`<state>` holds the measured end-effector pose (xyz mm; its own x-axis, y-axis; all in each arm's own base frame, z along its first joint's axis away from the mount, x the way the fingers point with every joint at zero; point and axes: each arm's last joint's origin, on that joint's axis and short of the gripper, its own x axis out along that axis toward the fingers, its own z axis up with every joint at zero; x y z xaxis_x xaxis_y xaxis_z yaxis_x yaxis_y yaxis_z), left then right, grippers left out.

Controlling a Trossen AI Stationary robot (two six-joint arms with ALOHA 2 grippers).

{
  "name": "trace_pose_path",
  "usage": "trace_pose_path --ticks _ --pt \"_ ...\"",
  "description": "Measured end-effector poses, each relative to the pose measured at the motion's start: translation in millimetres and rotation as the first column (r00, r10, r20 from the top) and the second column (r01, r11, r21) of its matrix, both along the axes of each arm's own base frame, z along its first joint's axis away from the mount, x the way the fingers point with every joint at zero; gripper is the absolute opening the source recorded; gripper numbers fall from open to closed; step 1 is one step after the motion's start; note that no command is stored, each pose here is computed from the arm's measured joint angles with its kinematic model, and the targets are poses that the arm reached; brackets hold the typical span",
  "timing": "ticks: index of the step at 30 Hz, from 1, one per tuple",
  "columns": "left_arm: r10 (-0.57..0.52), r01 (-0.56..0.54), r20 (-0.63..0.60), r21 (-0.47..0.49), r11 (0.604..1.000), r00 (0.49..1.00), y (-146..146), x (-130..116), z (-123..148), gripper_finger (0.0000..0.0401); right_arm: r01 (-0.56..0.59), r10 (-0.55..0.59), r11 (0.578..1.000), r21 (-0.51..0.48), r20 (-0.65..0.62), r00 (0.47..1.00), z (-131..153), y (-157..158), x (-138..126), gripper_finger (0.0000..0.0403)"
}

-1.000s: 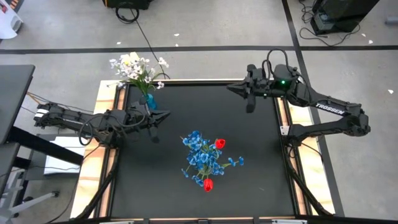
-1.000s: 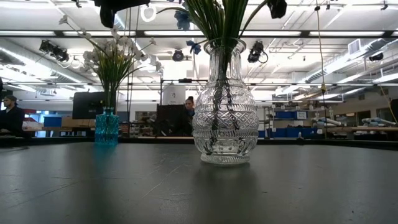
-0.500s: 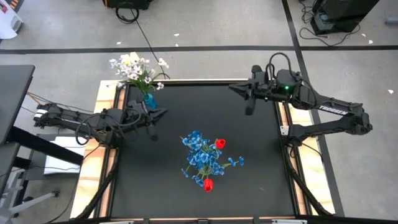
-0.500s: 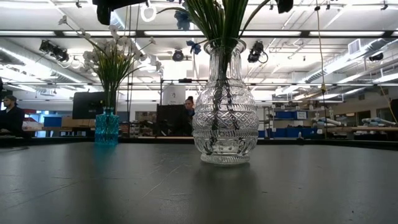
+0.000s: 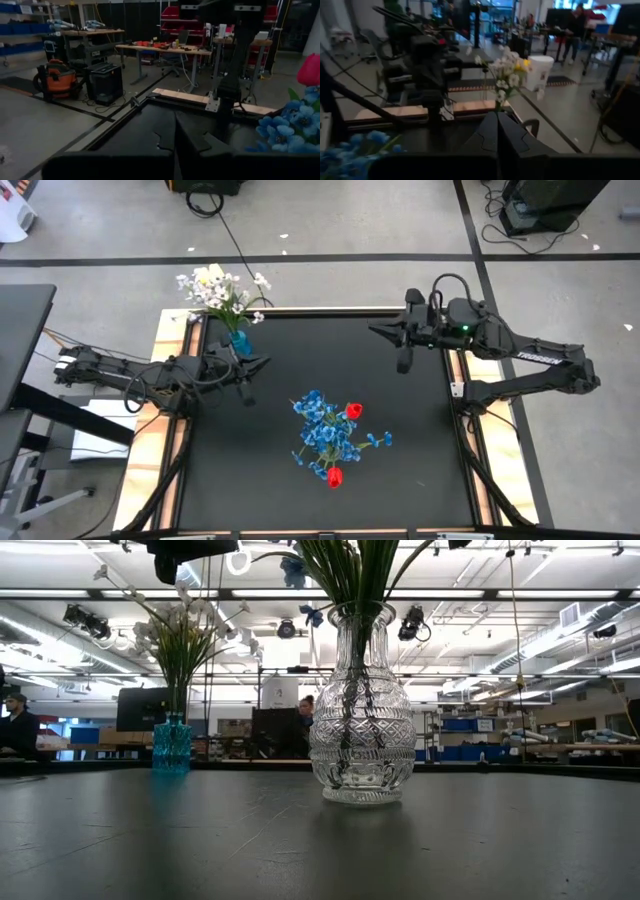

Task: Sort flowers into vase by color
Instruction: Return to Home Position

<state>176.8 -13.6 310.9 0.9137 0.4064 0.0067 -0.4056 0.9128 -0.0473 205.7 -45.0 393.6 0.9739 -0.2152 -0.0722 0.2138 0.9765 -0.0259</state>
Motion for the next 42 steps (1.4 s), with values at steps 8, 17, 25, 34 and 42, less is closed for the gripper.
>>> trace_pose_path --ticks 8,17,25,34,42 --pt "-0.029 0.030 0.016 -0.038 0.999 0.999 -0.9 0.3 0.0 0.0003 -0.078 0.080 0.996 -0.036 0.037 0.996 2.4 14.4 -18.9 0.0004" --pt "-0.113 0.113 -0.012 0.021 0.993 0.994 -11.0 -0.5 -0.2 0.0001 -0.069 0.073 0.997 -0.024 0.192 0.979 -24.2 32.9 -48.8 0.0003" --pt "-0.119 0.120 -0.024 0.036 0.992 0.993 -12.1 -1.1 -0.6 0.0001 -0.119 0.122 0.992 -0.030 0.179 0.976 -50.5 47.7 -49.4 0.0003" --pt "-0.116 0.111 -0.080 -0.057 0.992 0.990 -12.0 -1.1 -10.4 0.0016 -0.124 0.101 0.986 0.115 0.189 0.977 -58.4 51.8 -45.7 0.0004" --pt "-0.065 0.066 -0.106 0.005 0.998 0.992 -10.6 -1.6 -10.4 0.0010 -0.037 0.038 0.999 -0.004 0.165 0.986 -58.2 52.4 -45.7 0.0004"
